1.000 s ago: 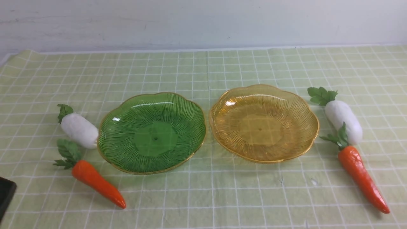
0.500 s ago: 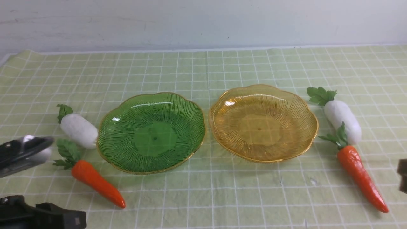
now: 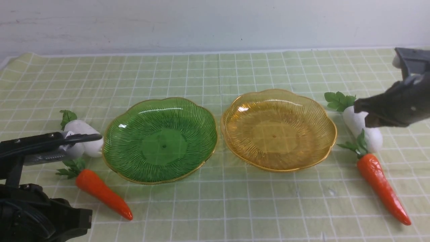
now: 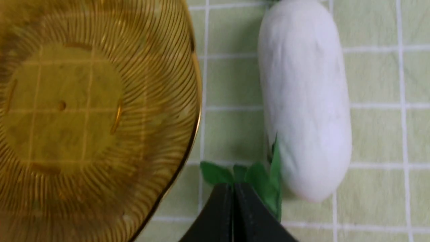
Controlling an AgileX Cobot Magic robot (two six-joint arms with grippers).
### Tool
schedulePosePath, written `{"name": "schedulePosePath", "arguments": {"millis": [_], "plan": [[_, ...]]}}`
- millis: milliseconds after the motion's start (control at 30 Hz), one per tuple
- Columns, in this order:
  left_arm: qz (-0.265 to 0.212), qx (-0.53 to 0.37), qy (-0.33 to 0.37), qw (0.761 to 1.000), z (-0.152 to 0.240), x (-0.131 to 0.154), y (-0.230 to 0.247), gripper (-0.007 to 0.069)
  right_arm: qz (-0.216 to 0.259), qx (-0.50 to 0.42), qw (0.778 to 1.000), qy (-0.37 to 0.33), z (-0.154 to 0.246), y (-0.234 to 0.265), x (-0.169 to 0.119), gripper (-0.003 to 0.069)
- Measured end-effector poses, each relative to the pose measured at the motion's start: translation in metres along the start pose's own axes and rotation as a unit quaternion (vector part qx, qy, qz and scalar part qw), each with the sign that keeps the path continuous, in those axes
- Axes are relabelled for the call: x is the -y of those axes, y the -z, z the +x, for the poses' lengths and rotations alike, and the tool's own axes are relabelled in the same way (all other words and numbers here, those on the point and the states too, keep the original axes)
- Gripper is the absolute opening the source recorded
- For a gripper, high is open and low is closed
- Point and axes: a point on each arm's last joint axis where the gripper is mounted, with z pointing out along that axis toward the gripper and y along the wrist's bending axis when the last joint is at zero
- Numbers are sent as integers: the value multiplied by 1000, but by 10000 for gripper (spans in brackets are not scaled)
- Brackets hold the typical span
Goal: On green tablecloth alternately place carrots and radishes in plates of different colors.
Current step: 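Place the white radish on the plate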
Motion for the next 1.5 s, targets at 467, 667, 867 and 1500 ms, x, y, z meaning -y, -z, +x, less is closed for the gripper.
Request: {"name": "schedulePosePath", "arguments": {"millis": [467,667,867,1500], "plan": [[0,-2,5,1000,0,0,0,75,24,-96,995,31,-70,-56,8,48],[0,-1,6,1000,0,0,0,132,36,-82,995,53,-76,-56,10,203],[0,-1,6,1000,0,0,0,199,69,-94,990,74,-71,-76,19,454],[0,-1,24,1000,0,0,0,237,100,-146,981,77,-66,-88,27,461]]}}
